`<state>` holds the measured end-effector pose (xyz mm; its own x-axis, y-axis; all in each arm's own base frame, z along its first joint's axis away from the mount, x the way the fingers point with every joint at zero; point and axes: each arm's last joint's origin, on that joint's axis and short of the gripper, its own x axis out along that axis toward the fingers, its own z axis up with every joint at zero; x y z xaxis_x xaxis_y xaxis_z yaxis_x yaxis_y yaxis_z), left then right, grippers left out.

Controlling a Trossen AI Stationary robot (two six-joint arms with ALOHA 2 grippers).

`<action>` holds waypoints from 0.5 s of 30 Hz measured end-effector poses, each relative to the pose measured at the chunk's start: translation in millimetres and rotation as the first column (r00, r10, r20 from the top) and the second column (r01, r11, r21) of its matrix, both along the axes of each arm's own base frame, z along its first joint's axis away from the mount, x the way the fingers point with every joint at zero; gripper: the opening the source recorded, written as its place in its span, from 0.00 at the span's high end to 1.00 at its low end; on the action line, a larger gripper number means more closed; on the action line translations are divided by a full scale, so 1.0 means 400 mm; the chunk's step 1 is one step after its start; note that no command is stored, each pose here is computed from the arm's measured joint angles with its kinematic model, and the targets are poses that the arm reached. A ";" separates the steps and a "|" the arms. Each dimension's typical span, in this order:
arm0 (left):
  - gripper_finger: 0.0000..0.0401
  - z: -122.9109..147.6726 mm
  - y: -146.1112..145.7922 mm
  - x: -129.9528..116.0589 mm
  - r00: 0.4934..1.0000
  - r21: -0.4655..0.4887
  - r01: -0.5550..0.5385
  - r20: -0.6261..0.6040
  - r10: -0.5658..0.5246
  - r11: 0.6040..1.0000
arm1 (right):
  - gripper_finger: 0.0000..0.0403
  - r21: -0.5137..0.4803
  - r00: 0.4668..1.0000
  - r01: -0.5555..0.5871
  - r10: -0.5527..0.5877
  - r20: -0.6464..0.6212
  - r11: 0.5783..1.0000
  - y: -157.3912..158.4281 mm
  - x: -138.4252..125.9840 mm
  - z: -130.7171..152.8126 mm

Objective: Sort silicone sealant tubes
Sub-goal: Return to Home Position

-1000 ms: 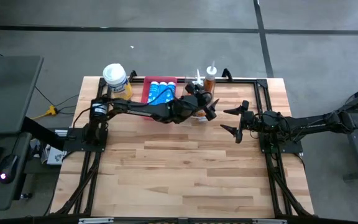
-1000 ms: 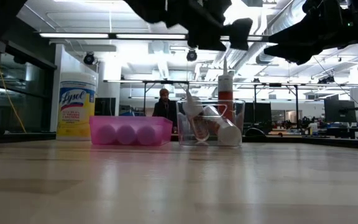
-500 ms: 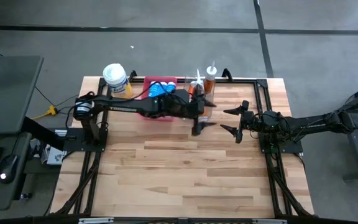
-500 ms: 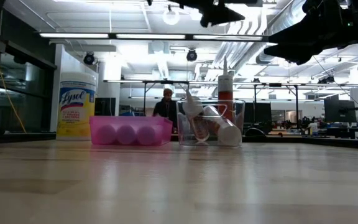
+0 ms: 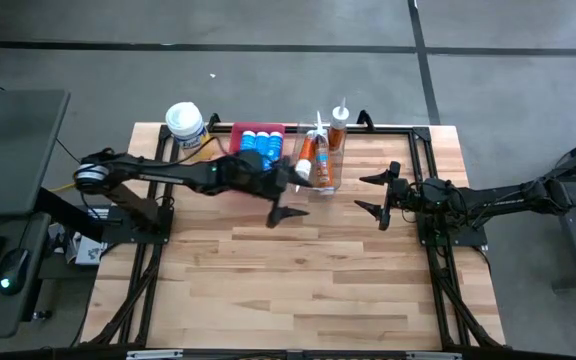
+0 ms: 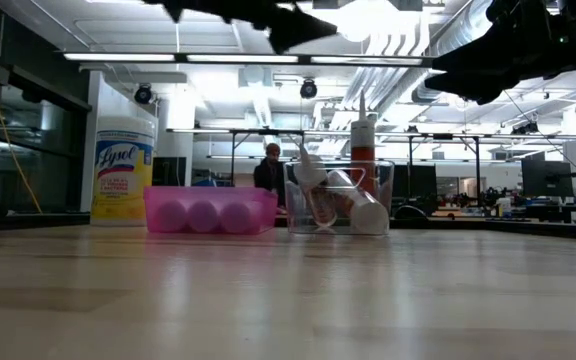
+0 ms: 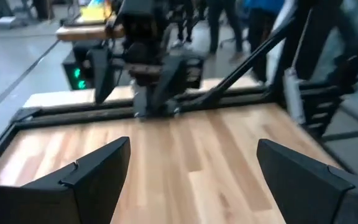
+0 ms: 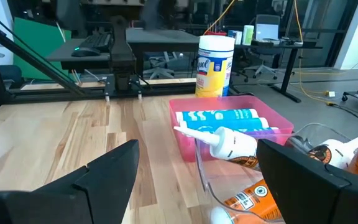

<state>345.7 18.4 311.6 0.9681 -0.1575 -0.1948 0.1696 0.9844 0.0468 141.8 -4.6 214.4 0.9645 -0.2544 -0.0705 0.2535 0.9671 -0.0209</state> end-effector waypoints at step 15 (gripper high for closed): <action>0.14 -0.137 0.045 -0.235 0.996 -0.215 -0.055 0.057 0.069 0.975 | 0.20 0.000 1.000 0.000 0.000 0.002 1.000 0.000 0.000 0.000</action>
<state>251.8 36.3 256.8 0.9866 -0.1280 -0.1012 0.1112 0.9814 -0.1566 141.8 -4.6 214.6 0.9646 -0.2547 -0.0685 0.2539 0.9670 -0.0203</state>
